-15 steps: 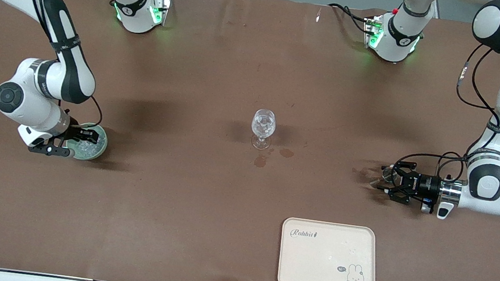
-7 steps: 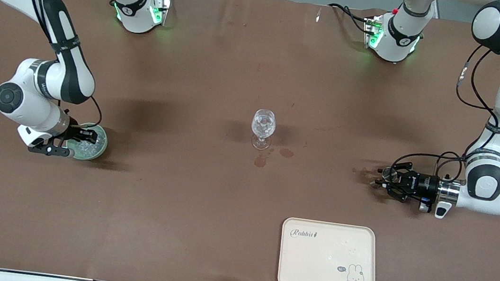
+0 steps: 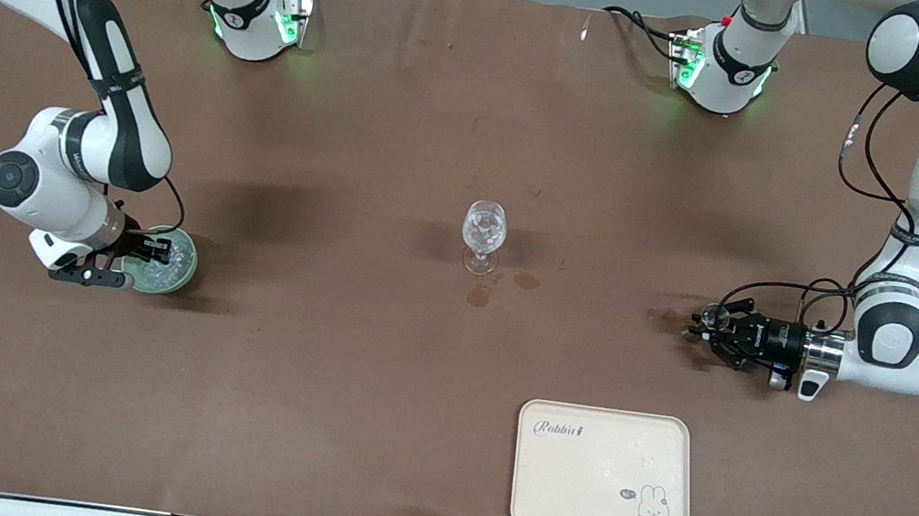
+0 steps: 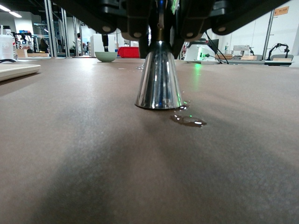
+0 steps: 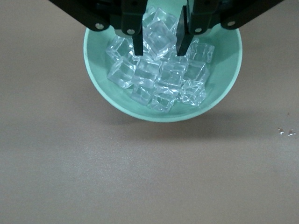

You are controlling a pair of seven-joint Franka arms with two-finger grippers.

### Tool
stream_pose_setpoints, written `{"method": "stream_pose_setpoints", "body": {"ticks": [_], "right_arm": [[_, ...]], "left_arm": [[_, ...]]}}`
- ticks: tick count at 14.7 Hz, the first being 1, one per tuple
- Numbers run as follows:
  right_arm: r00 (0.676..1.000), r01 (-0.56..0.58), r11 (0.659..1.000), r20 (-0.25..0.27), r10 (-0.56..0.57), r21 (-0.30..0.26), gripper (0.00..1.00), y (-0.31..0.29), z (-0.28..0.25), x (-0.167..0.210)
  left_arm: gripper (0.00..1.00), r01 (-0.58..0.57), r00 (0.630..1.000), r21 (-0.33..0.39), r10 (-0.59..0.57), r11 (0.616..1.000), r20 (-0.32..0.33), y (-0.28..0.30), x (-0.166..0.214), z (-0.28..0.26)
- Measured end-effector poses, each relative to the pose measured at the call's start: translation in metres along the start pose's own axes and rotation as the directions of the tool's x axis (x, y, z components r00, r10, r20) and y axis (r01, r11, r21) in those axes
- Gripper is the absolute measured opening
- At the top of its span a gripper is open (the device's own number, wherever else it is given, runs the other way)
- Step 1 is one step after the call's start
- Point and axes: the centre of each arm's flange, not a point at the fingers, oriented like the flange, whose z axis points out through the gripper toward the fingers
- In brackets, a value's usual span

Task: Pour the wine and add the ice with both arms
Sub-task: 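Carry the jigger to the glass while the right gripper lifts the ice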

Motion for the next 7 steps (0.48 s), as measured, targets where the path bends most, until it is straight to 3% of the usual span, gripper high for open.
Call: {"method": "stream_pose_setpoints", "body": {"ticks": [4,7], "right_arm": [[1.000,0.000,1.000,-0.006,0.000,0.000,0.33,0.000,-0.005,0.002],[1.000,0.004,1.000,-0.015,-0.004,0.001,0.33,-0.001,-0.044,0.014]], "left_arm": [[0.21,-0.025,1.000,-0.002,0.025,1.000,0.002,0.009,-0.010,0.001],[0.21,-0.041,0.999,0.005,0.041,0.999,0.021,0.033,-0.052,0.013]]}}
